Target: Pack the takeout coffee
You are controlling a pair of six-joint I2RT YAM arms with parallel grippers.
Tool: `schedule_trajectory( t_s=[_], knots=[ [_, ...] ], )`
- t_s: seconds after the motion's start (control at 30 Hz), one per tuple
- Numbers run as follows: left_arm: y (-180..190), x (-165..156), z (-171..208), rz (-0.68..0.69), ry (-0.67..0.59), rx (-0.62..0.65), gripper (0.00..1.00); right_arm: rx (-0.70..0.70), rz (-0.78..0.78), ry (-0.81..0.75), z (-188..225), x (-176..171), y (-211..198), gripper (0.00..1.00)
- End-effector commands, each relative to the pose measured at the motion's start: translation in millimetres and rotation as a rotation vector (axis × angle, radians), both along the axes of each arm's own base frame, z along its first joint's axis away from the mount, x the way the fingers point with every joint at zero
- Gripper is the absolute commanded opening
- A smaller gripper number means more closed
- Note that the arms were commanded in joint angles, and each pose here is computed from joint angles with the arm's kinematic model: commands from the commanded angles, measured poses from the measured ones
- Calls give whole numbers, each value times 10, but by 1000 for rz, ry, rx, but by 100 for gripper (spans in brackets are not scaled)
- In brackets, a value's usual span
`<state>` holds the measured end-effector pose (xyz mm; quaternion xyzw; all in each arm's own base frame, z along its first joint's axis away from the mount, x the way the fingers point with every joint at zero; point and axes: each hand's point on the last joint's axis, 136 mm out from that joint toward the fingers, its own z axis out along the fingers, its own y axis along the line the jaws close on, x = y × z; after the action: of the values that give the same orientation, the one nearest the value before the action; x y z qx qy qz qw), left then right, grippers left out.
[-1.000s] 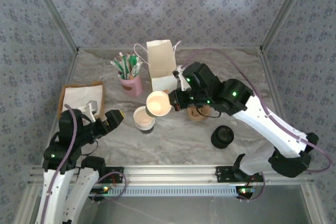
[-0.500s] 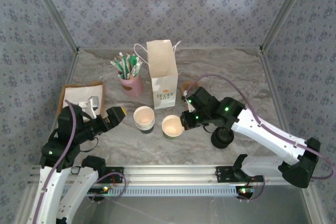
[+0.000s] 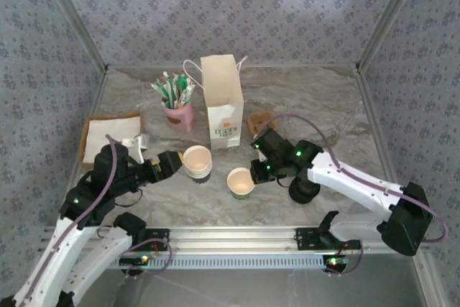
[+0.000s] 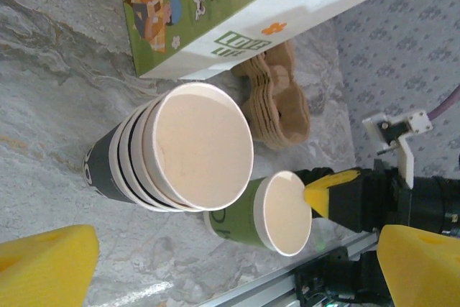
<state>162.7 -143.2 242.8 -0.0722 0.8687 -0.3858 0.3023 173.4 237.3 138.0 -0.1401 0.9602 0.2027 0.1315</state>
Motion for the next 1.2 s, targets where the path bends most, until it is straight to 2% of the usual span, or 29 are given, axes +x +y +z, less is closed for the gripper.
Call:
schedule_trajectory(
  t_s=[0.0, 0.07, 0.3, 0.5, 0.7, 0.8, 0.9, 1.0, 1.17],
  knots=[
    [-70, 101, 59, 12, -46, 25, 99, -16, -26, 1, -57, 43, -45, 0],
    [-148, 94, 63, -13, -53, 56, 99, -14, -34, 2, -72, 60, -59, 0],
    [-427, 52, 192, -87, -119, 159, 99, -5, -67, 17, -142, 93, -134, 17],
    [-723, 43, 294, -148, -160, 220, 99, 10, -86, 4, -36, 75, -239, 34],
    [-922, 55, 483, -180, -217, 282, 99, 5, -121, -41, 221, 19, -452, 55],
    [-1005, 95, 579, -194, -242, 305, 99, 8, -147, -93, 384, -17, -594, 72],
    [-1143, 122, 691, -233, -275, 304, 99, 60, -242, -136, 574, -37, -721, 87],
    [-1295, 154, 760, -276, -294, 319, 99, 99, -294, -169, 714, -114, -858, 99],
    [-1543, 206, 819, -339, -322, 337, 100, 111, -355, -191, 791, -236, -1070, 100]
  ],
)
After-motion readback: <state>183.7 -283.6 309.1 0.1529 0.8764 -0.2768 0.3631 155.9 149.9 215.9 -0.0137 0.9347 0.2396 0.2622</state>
